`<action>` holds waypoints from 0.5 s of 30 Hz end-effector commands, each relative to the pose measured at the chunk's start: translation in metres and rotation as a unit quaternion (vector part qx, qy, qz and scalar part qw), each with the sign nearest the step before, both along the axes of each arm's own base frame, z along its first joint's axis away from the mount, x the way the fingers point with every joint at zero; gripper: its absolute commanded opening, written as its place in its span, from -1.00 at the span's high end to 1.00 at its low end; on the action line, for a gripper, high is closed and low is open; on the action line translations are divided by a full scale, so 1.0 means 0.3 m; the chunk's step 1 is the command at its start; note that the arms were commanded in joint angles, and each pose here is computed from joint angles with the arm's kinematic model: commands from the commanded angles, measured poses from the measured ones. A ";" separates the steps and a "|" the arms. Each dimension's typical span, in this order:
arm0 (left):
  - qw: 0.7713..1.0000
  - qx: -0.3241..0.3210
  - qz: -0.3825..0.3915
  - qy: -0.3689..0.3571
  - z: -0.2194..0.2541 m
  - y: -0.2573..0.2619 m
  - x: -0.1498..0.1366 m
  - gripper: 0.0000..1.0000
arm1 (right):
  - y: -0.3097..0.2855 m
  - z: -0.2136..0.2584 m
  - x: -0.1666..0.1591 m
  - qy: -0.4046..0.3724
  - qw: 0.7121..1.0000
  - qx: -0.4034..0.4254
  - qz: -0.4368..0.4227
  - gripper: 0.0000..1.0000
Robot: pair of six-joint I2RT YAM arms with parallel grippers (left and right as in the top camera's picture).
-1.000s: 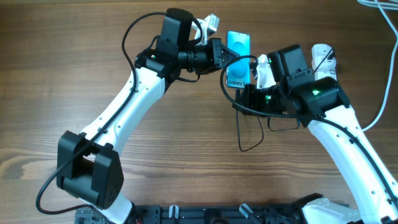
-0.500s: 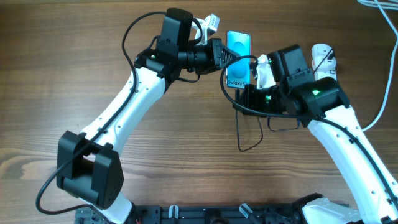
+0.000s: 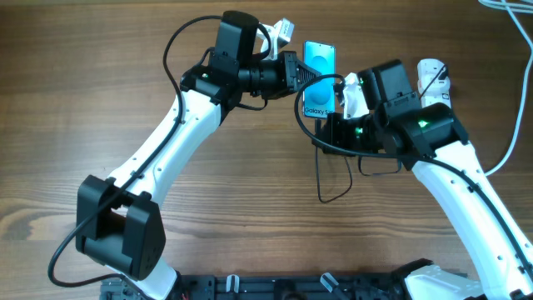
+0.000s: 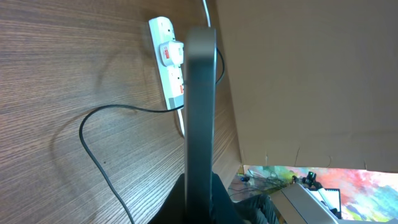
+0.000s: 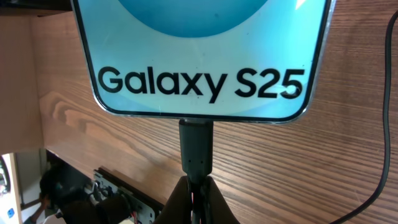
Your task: Plug charger to phone and switch on socket
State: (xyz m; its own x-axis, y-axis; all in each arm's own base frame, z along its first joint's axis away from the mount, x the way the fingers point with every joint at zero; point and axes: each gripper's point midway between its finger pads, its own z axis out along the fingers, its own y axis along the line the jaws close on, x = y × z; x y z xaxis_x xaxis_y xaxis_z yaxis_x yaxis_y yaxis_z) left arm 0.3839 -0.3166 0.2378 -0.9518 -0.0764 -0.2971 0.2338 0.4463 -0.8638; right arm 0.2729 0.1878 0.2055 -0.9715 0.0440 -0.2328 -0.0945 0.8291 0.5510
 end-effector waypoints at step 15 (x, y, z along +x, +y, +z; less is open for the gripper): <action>0.998 -0.025 -0.051 -0.038 0.076 -0.014 -0.049 0.92 | 0.002 0.013 0.024 -0.028 1.000 -0.008 0.011 0.91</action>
State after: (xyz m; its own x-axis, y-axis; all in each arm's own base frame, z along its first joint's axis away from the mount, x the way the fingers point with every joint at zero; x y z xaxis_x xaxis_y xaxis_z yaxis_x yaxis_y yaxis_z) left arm 0.3811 -0.3179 0.2397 -0.9455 -0.0489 -0.3218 0.2701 0.4340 -0.8595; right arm 0.2728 0.1894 0.2059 -0.9692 0.0276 -0.2447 -0.1149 0.8283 0.5484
